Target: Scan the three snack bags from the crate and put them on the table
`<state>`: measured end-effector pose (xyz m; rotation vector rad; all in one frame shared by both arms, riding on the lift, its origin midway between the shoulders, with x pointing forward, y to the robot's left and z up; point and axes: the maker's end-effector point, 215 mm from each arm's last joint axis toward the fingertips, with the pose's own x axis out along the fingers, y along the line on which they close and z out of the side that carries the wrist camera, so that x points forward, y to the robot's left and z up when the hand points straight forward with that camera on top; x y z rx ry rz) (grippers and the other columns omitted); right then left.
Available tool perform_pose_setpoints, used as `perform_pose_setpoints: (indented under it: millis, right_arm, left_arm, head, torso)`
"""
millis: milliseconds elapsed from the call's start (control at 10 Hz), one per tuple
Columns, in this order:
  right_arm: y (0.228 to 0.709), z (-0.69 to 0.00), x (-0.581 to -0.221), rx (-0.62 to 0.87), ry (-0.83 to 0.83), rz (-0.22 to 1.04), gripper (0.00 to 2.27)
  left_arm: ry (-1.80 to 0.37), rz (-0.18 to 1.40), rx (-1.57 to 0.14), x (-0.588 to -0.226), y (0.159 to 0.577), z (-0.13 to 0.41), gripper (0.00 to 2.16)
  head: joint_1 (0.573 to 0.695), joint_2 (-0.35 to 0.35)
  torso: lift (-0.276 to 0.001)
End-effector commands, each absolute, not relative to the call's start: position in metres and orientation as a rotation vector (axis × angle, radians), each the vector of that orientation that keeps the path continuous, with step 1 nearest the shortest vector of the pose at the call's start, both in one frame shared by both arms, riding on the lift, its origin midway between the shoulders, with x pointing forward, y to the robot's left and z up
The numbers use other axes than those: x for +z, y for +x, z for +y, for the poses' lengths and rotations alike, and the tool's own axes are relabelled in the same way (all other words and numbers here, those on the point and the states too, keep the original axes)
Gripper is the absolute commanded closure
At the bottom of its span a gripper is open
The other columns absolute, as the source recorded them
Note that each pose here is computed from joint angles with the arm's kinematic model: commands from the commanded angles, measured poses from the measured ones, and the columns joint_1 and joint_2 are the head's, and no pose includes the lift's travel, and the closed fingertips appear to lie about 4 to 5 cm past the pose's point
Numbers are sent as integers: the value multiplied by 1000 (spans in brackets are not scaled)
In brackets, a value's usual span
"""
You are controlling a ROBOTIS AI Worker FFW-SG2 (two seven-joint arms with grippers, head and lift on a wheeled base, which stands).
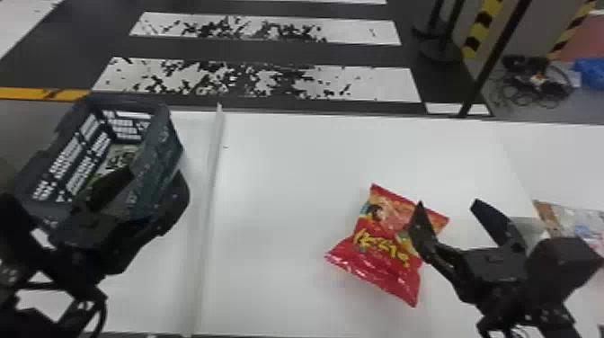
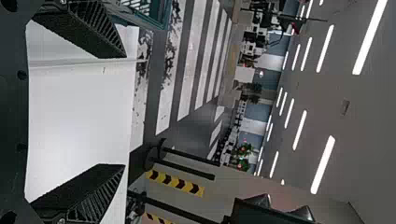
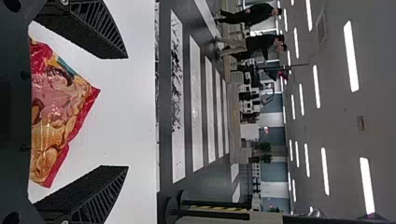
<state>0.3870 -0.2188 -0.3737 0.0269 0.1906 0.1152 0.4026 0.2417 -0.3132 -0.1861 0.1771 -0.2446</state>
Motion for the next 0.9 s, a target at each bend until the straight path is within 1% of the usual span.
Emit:
perform_pose_setpoints:
  millis: [0, 100, 400, 600, 800]
  right_arm:
    - [370, -196, -394, 169, -81, 270, 26]
    - [359, -186, -408, 193, -152, 327, 29]
    - [316, -161, -446, 278, -360, 490, 63]
    - [305, -137, -463, 327, -447, 535, 80]
    - [312, -118, -473, 346, -514, 552, 83]
  left_arm:
    - [-195, 195, -252, -319, 401, 229, 33]
    - [-178, 202, -265, -320, 399, 215, 33]
    - [-149, 220, -293, -326, 396, 189, 33]
    - [-120, 236, -293, -334, 395, 192, 33]
    - [-107, 253, -285, -342, 394, 201, 33]
  head:
    - [695, 27]
    - [695, 47]
    - [695, 43]
    - [695, 48]
    - [695, 94]
  torso:
    - [-94]
    - [-94]
    - [-94]
    - [-94]
    - [-94]
